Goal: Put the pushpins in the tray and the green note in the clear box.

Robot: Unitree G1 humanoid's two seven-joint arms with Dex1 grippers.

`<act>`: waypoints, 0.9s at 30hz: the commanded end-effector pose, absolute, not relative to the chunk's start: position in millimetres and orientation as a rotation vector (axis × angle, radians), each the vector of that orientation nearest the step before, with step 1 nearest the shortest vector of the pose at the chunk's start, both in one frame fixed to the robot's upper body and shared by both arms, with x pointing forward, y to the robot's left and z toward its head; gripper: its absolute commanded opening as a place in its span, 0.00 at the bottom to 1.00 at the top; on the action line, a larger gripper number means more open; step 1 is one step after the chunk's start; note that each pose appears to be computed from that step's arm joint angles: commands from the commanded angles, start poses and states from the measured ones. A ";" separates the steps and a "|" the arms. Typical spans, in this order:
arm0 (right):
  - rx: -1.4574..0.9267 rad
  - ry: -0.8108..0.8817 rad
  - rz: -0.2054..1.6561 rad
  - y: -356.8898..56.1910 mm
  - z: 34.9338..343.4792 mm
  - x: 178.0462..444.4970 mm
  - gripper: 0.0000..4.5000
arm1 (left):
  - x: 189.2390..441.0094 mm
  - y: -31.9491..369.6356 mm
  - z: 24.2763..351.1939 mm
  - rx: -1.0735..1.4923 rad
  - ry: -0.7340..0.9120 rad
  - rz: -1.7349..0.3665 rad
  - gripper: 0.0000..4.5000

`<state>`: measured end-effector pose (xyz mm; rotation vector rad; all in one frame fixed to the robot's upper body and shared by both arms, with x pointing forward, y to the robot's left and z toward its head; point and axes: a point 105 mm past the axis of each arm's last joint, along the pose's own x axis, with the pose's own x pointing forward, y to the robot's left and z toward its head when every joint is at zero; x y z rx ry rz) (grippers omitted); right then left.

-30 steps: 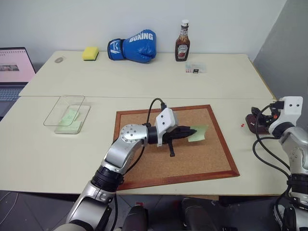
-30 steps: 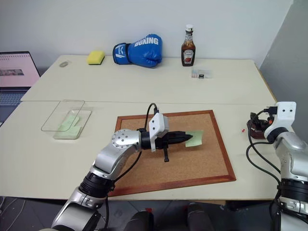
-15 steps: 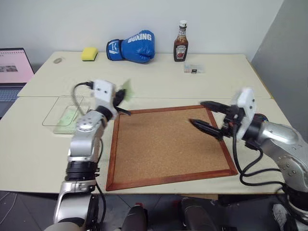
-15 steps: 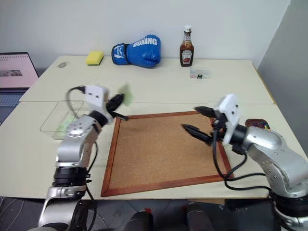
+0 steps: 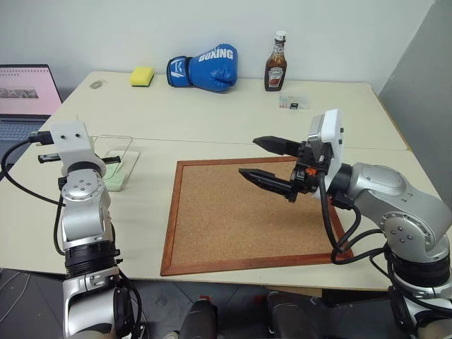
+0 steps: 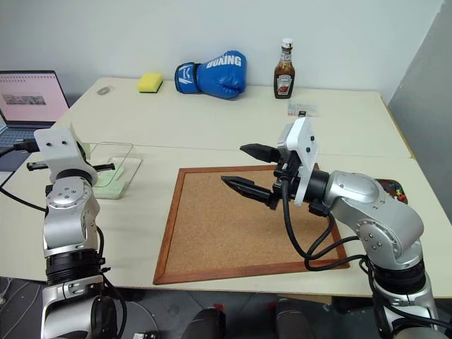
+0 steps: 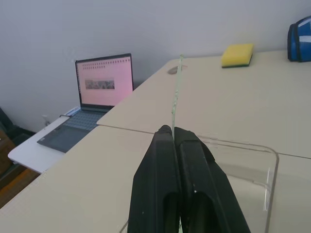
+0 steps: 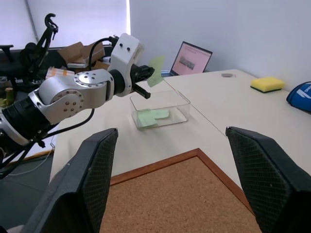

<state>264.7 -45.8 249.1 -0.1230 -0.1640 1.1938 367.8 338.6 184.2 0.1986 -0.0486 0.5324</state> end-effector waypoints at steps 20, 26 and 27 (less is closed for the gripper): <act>-0.192 -0.111 0.575 -101.8 212.1 310.1 0.85 | 391.0 187.2 197.8 0.243 -0.227 -0.167 0.88; -0.216 -0.028 0.322 -134.9 161.8 315.0 0.85 | 364.5 128.4 152.8 0.093 -0.145 -0.298 0.88; -0.209 -0.019 0.304 -136.6 156.5 313.9 0.85 | 360.5 125.2 147.4 0.091 -0.135 -0.289 0.88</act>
